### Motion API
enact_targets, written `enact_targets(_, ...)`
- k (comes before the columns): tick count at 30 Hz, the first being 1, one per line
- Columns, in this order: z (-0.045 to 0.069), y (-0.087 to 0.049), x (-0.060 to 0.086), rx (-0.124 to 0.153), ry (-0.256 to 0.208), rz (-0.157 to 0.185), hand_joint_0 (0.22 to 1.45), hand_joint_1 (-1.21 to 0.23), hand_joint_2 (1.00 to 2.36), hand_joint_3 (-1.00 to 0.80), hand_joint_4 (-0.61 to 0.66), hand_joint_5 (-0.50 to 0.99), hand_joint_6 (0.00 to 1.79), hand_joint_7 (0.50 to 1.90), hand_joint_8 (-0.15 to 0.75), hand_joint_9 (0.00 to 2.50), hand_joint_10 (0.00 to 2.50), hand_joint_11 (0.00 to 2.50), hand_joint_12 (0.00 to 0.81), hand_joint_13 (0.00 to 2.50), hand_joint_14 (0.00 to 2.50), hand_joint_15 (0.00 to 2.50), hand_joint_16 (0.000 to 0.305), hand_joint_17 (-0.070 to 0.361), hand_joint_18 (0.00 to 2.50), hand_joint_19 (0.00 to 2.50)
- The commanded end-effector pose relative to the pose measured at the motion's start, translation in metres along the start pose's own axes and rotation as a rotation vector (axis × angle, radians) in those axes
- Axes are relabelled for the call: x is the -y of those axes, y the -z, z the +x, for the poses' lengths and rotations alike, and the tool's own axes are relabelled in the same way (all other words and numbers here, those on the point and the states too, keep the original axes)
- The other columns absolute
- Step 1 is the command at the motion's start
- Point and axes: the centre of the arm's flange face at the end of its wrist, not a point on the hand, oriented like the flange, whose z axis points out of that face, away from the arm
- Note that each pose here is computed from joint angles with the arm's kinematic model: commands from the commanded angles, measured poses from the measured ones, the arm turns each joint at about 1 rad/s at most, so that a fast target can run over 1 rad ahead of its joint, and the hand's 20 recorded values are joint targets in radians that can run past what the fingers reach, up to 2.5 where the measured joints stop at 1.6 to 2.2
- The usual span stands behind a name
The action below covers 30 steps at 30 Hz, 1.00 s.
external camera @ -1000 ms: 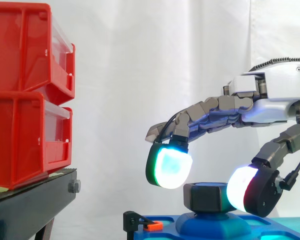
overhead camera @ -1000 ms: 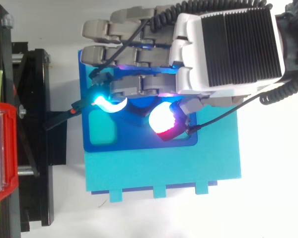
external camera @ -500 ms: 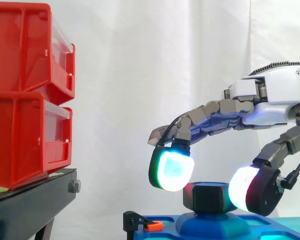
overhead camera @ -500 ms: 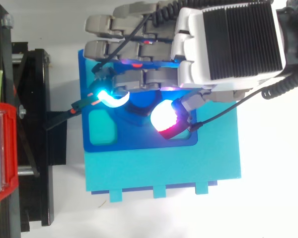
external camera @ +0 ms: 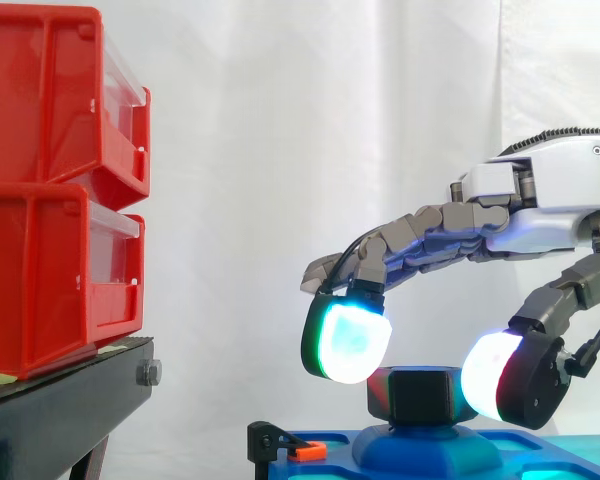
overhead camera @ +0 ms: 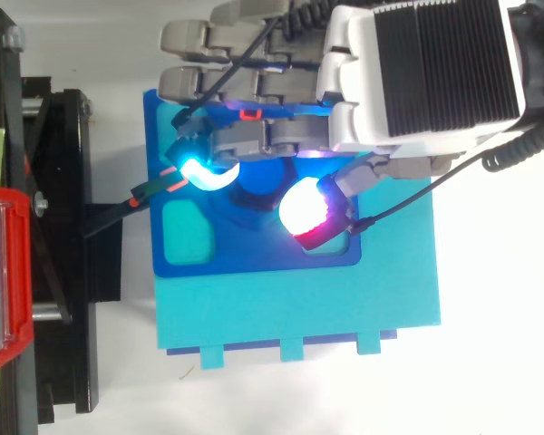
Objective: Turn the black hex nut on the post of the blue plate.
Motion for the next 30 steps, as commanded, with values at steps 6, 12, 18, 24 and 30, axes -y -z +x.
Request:
enact_targets(6,0.0021,0.0044,0.0049,-0.024,0.017,0.004,0.64,-0.77,1.00,-0.47,0.20,-0.22,0.50,0.91,0.111,0.17,0.00,0.12,0.268,0.12,0.00,0.01,0.036,0.082,0.19,0.23)
enact_targets(12,0.0011,0.0052,0.0057,-0.024,0.020,0.005,0.64,-0.77,1.00,-0.47,0.20,-0.22,0.50,0.92,0.111,0.17,0.00,0.12,0.268,0.12,0.00,0.01,0.037,0.082,0.19,0.22)
enact_targets(18,0.0022,0.0049,0.0056,-0.025,0.019,0.002,0.59,-0.73,1.00,-0.50,0.20,-0.22,0.50,0.92,0.113,0.17,0.00,0.12,0.271,0.12,0.00,0.02,0.037,0.083,0.19,0.23)
enact_targets(24,0.0012,0.0052,0.0048,-0.024,0.021,-0.004,0.45,-0.63,1.00,-0.50,0.24,-0.22,0.50,0.91,0.152,0.18,0.00,0.13,0.311,0.14,0.00,0.02,0.045,0.101,0.22,0.21)
enact_targets(30,0.0004,0.0053,0.0058,-0.023,0.027,-0.003,0.41,-0.59,1.00,-0.50,0.26,-0.23,0.50,0.91,0.171,0.19,0.00,0.15,0.328,0.14,0.00,0.03,0.048,0.109,0.24,0.22)
